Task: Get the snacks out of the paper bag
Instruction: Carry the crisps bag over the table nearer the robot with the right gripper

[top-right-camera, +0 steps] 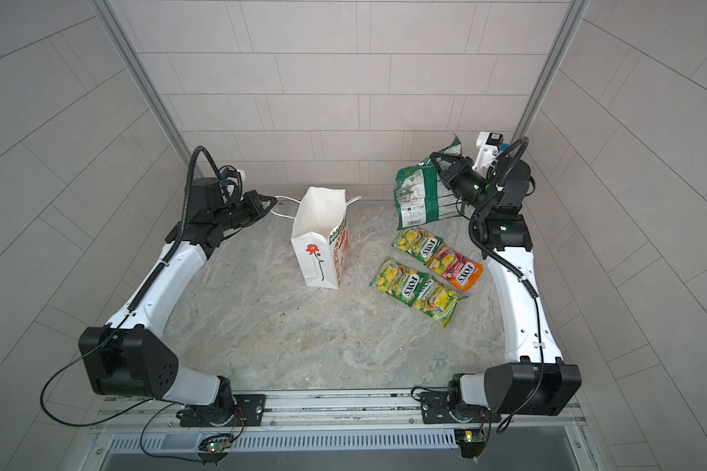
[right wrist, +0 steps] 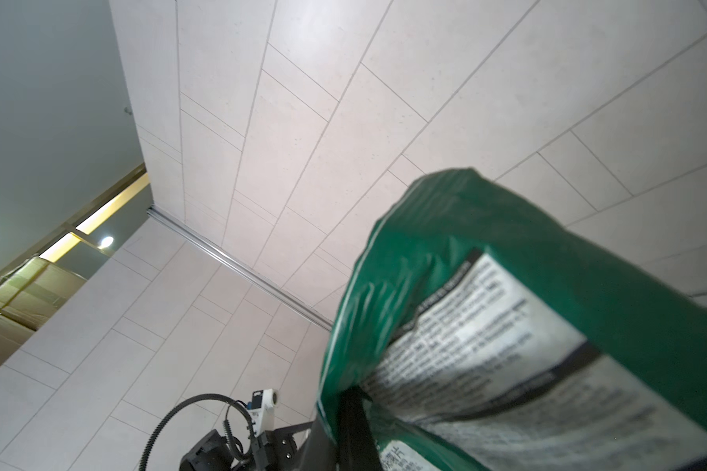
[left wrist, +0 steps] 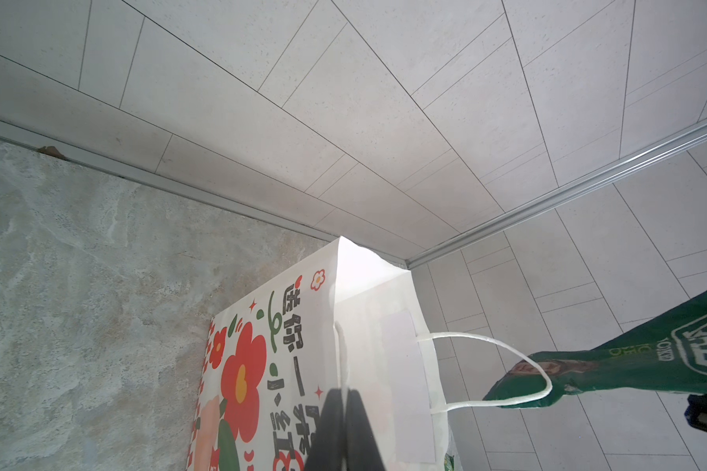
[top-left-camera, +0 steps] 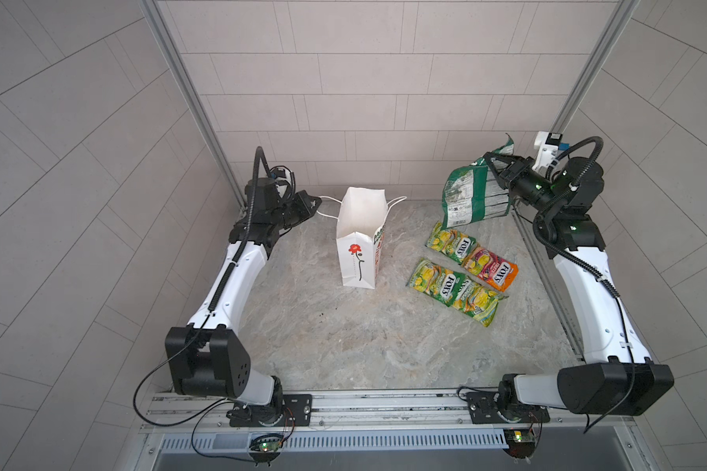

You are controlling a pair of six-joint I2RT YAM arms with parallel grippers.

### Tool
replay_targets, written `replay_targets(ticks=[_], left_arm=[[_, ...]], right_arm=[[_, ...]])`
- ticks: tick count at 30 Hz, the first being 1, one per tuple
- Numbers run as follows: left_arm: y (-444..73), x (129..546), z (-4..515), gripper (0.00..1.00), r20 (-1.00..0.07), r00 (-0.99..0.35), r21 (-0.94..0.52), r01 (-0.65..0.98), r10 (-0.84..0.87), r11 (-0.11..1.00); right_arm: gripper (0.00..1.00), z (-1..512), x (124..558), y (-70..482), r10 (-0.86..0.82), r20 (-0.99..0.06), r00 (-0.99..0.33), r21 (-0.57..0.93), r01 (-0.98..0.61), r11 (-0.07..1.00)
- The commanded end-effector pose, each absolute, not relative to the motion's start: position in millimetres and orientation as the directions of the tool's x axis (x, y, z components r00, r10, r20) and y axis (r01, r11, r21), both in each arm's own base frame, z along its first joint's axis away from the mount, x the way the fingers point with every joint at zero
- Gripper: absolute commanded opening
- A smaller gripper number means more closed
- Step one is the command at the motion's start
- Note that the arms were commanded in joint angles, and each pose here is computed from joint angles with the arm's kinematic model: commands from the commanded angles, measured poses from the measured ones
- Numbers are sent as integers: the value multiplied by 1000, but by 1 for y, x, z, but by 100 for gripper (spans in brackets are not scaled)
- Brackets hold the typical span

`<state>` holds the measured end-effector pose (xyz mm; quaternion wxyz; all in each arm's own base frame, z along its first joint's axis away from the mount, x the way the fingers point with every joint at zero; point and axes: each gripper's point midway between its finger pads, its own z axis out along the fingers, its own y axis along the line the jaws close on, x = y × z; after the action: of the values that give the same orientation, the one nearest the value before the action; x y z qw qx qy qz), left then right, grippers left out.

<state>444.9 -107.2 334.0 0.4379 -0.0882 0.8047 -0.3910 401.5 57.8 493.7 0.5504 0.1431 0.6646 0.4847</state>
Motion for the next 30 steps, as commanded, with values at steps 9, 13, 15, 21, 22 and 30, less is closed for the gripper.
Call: replay_targets(ticks=[9,13,15,21,22,30], left_arm=[[-107,435,348,0,-667,-579,-692,246,-470,679],[-107,433,347,0,-671,-577,-687,247,-466,683],[-106,433,346,0,-669,-579,-687,244,-466,685],[-107,434,343,0,-665,-584,-690,241,-466,683],[-107,434,343,0,-664,-586,-690,241,-465,682],[-106,433,341,0,-665,-588,-686,236,-461,688]], right_arm=[[0,432,355,39,660,-656,-366,753,-255,607],[0,406,341,51,596,-660,-458,741,-261,619],[0,392,331,60,548,-657,-518,733,-270,624],[0,358,310,90,477,-615,-628,759,-307,574],[0,352,308,95,473,-606,-639,765,-306,567],[0,319,292,164,383,-563,-732,794,-350,498]])
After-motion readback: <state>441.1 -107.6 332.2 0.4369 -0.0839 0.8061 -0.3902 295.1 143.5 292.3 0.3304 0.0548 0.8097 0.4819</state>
